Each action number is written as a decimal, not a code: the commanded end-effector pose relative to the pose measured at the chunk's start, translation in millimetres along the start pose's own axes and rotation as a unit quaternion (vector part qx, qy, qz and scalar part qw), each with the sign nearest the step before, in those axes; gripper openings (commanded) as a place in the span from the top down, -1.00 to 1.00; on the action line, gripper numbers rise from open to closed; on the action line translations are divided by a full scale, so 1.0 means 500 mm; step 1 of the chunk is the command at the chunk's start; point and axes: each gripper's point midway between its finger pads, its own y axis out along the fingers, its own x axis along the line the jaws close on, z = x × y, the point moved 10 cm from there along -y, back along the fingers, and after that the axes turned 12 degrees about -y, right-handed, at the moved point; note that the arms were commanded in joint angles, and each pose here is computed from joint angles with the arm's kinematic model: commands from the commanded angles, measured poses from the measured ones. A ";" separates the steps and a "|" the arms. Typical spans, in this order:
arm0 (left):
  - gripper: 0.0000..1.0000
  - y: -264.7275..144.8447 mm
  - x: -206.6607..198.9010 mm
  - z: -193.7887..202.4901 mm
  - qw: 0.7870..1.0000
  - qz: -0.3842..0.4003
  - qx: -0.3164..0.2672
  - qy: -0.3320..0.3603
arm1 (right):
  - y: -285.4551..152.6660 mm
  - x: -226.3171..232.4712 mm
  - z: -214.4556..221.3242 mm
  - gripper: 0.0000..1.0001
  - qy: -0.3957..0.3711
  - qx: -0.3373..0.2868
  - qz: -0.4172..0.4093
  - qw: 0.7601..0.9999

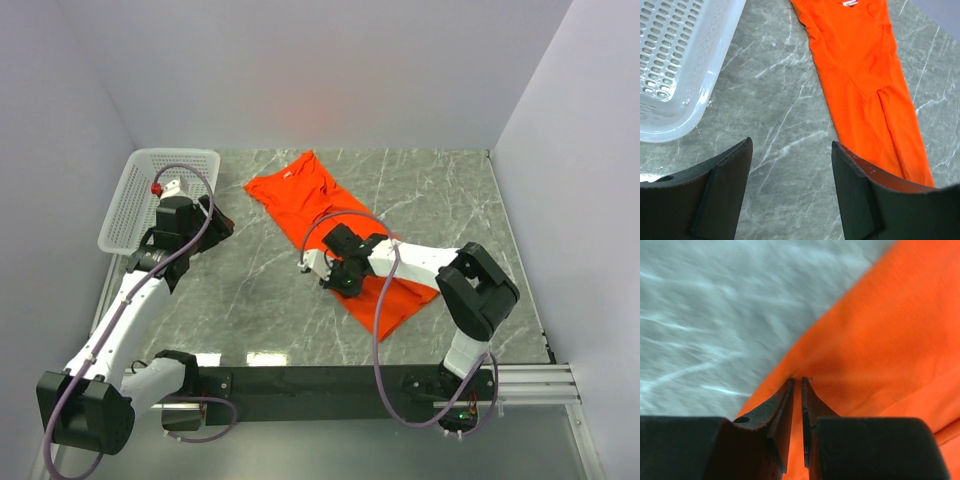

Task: Fold and stack the t-shirts
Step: Fold the tshirt

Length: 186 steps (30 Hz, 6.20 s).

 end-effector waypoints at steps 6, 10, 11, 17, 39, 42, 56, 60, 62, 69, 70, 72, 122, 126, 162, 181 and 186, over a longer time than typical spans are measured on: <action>-0.39 -0.011 -0.003 0.007 0.999 0.029 0.012 -0.011 | 0.066 0.085 -0.122 0.64 -0.049 -0.003 -0.093 0.994; -0.39 -0.010 -0.003 0.009 0.999 0.030 0.018 -0.007 | 0.077 0.086 -0.191 0.64 -0.055 -0.019 -0.117 0.991; -0.39 -0.011 -0.003 0.009 0.999 0.028 0.019 -0.006 | 0.073 0.083 -0.199 0.63 -0.054 -0.017 -0.120 0.991; -0.39 -0.015 -0.003 0.014 0.999 0.036 0.030 -0.002 | -0.029 -0.013 -0.207 0.50 -0.026 -0.070 -0.078 0.994; -0.36 0.021 -0.017 0.047 0.989 0.084 0.116 -0.030 | -0.041 -0.448 -0.109 0.80 0.376 -0.141 0.093 0.911; -0.36 0.022 -0.014 0.056 0.987 0.087 0.127 -0.038 | -0.025 -0.462 -0.102 0.81 0.394 -0.134 0.104 0.903; -0.36 0.046 -0.017 0.067 0.983 0.085 0.158 -0.037 | 0.057 -0.471 -0.062 0.82 0.432 -0.073 0.114 0.892; -0.36 0.050 -0.017 0.069 0.983 0.083 0.161 -0.037 | 0.058 -0.480 -0.041 0.85 0.445 -0.057 0.133 0.884; -0.36 0.053 -0.017 0.069 0.983 0.084 0.161 -0.039 | 0.056 -0.484 -0.027 0.87 0.455 -0.048 0.144 0.878; -0.36 0.071 -0.019 0.074 0.980 0.088 0.172 -0.039 | 0.027 -0.509 0.033 0.89 0.490 -0.046 0.160 0.855; -0.36 0.074 -0.020 0.074 0.980 0.089 0.173 -0.039 | 0.019 -0.511 0.034 0.89 0.492 -0.047 0.165 0.853; -0.35 0.084 -0.026 0.073 0.979 0.088 0.179 -0.035 | 0.013 -0.509 0.038 0.89 0.493 -0.042 0.169 0.852; -0.89 -0.179 -0.043 0.394 0.694 0.431 0.229 0.529 | -0.252 0.117 0.254 -0.44 -0.198 -0.222 -0.023 0.954; -0.81 -0.172 -0.029 0.442 0.660 0.406 0.254 0.579 | -0.243 0.140 0.263 -0.41 -0.178 -0.224 -0.011 0.958; 0.85 -0.068 0.014 0.537 0.592 0.346 0.225 0.692 | -0.140 0.151 0.274 -0.29 -0.254 -0.144 -0.049 0.955; 0.85 -0.071 0.008 0.537 0.603 0.357 0.216 0.679 | -0.086 0.158 0.211 -0.17 -0.203 -0.090 -0.065 0.973; 0.85 -0.073 0.006 0.534 0.607 0.359 0.211 0.677 | -0.082 0.158 0.195 -0.12 -0.173 -0.063 -0.061 0.981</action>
